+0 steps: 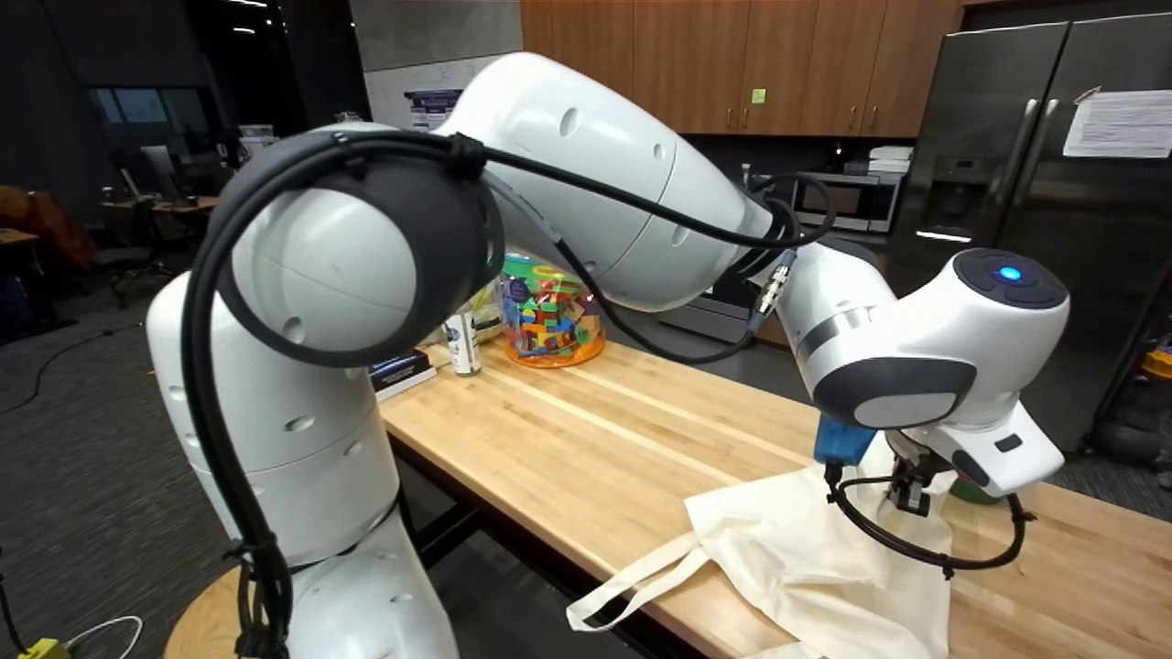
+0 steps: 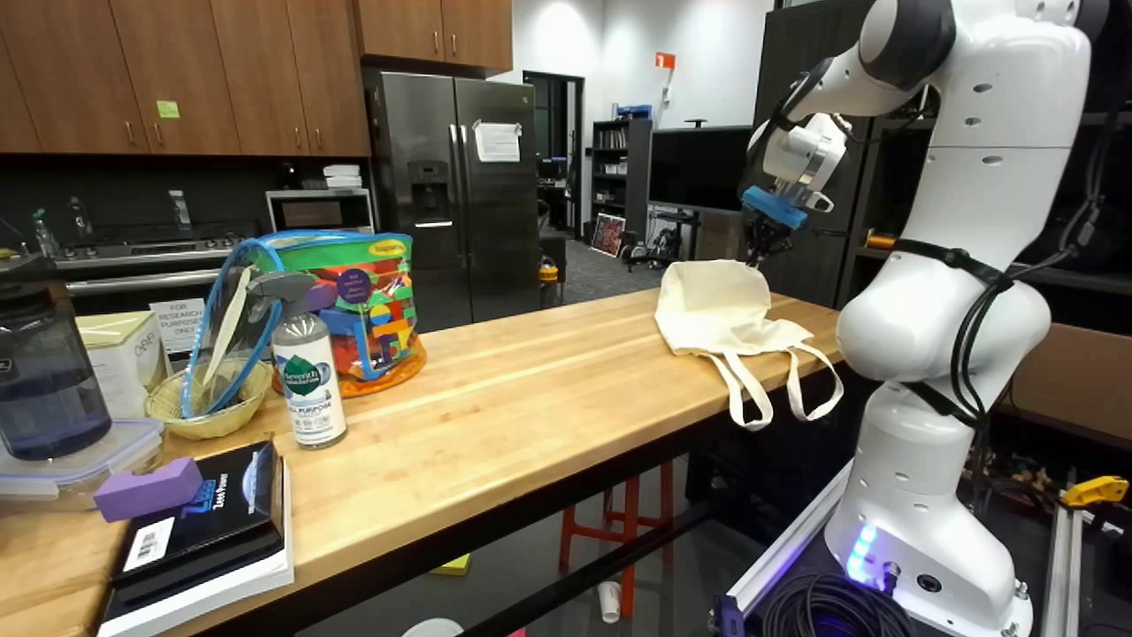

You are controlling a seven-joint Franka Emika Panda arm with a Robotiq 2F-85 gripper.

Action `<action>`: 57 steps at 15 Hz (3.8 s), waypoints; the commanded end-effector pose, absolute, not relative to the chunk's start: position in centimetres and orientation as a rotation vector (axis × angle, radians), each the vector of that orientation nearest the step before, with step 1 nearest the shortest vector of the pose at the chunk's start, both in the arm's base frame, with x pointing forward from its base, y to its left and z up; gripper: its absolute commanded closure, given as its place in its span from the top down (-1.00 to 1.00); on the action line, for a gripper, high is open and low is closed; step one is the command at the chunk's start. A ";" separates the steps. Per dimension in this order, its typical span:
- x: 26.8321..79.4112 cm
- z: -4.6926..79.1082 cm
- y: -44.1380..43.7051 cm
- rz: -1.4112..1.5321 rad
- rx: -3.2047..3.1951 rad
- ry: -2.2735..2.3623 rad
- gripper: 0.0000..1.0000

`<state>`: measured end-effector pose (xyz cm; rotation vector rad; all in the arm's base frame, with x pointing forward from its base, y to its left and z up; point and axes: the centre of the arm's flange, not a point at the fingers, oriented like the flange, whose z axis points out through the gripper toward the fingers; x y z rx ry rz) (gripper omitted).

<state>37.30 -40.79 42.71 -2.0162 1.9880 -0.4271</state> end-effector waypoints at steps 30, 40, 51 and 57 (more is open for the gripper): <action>57.9 58.0 0.6 -0.418 -2.670 0.816 -0.98; 53.2 46.5 -1.5 -0.314 -2.791 0.597 -0.98; 45.1 40.1 -14.6 -0.299 -2.704 1.047 -0.98; 42.0 40.0 -23.0 -0.349 -2.549 1.371 -0.98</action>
